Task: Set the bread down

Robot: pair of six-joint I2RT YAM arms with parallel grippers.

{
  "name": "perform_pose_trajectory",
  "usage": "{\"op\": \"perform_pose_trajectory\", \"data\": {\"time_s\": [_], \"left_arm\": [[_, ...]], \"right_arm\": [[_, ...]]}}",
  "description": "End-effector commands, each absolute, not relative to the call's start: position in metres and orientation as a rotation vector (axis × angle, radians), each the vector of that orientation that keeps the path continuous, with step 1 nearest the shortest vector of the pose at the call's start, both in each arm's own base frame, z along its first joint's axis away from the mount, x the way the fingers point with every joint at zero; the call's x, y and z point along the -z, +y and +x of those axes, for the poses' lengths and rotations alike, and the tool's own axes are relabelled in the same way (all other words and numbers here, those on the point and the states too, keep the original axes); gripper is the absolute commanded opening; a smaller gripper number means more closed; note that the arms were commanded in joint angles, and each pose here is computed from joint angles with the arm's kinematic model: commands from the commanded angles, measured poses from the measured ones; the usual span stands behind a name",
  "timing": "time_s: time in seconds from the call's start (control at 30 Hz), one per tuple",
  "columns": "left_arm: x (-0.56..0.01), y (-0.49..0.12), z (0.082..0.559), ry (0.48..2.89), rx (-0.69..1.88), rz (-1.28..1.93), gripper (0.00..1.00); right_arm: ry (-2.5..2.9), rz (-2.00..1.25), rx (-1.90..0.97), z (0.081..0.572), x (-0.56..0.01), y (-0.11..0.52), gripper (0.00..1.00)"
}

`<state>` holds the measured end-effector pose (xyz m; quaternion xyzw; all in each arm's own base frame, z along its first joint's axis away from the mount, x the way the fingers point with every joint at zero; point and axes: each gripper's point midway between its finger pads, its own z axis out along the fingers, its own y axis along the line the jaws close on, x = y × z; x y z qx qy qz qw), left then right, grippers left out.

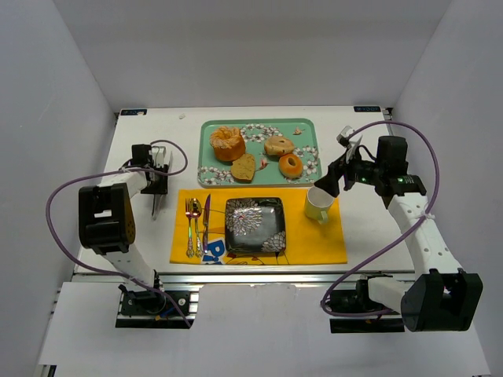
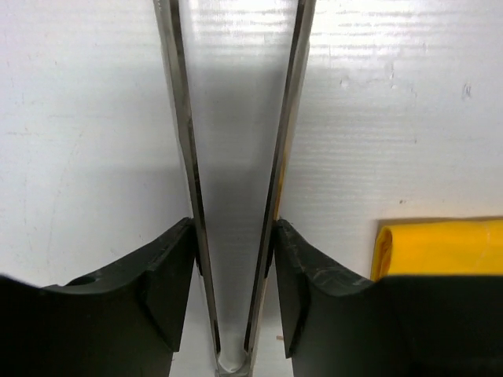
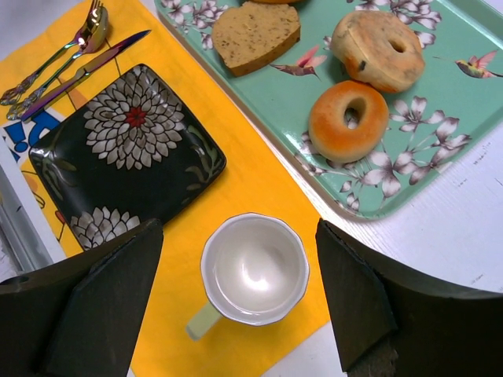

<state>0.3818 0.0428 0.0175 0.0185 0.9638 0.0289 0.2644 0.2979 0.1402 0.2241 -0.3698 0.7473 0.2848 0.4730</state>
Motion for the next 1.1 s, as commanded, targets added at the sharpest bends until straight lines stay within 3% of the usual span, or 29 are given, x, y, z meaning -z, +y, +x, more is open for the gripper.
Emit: {"op": "perform_pose_trajectory", "data": {"time_s": [0.0, 0.17, 0.27, 0.33, 0.43, 0.6, 0.83, 1.07], "left_arm": [[-0.029, 0.036, 0.376, 2.561, -0.037, 0.033, 0.52], [-0.035, 0.034, 0.366, 2.539, -0.029, 0.007, 0.31], [-0.035, 0.033, 0.365, 2.540, -0.021, 0.003, 0.28], [-0.035, 0.033, 0.364, 2.544, -0.017, -0.006, 0.12], [-0.049, 0.029, 0.371, 2.517, 0.016, -0.038, 0.01], [-0.122, 0.001, 0.397, 2.343, 0.247, -0.201, 0.10], [-0.176, -0.082, 0.377, 2.261, 0.760, -0.265, 0.37], [-0.214, -0.133, 0.353, 2.218, 0.902, -0.184, 0.42]], "right_arm": [[1.787, -0.903, -0.687, 0.302, -0.242, 0.139, 0.84], [1.781, -0.898, -0.702, 0.301, -0.244, 0.140, 0.84], [1.774, -0.899, -0.712, 0.299, -0.246, 0.141, 0.84], [1.770, -0.902, -0.714, 0.297, -0.247, 0.142, 0.84], [1.766, -0.901, -0.711, 0.294, -0.248, 0.141, 0.84], [1.765, -0.891, -0.707, 0.289, -0.248, 0.140, 0.84], [1.757, -0.884, -0.706, 0.288, -0.251, 0.140, 0.84], [1.754, -0.879, -0.728, 0.285, -0.250, 0.142, 0.84]]}}
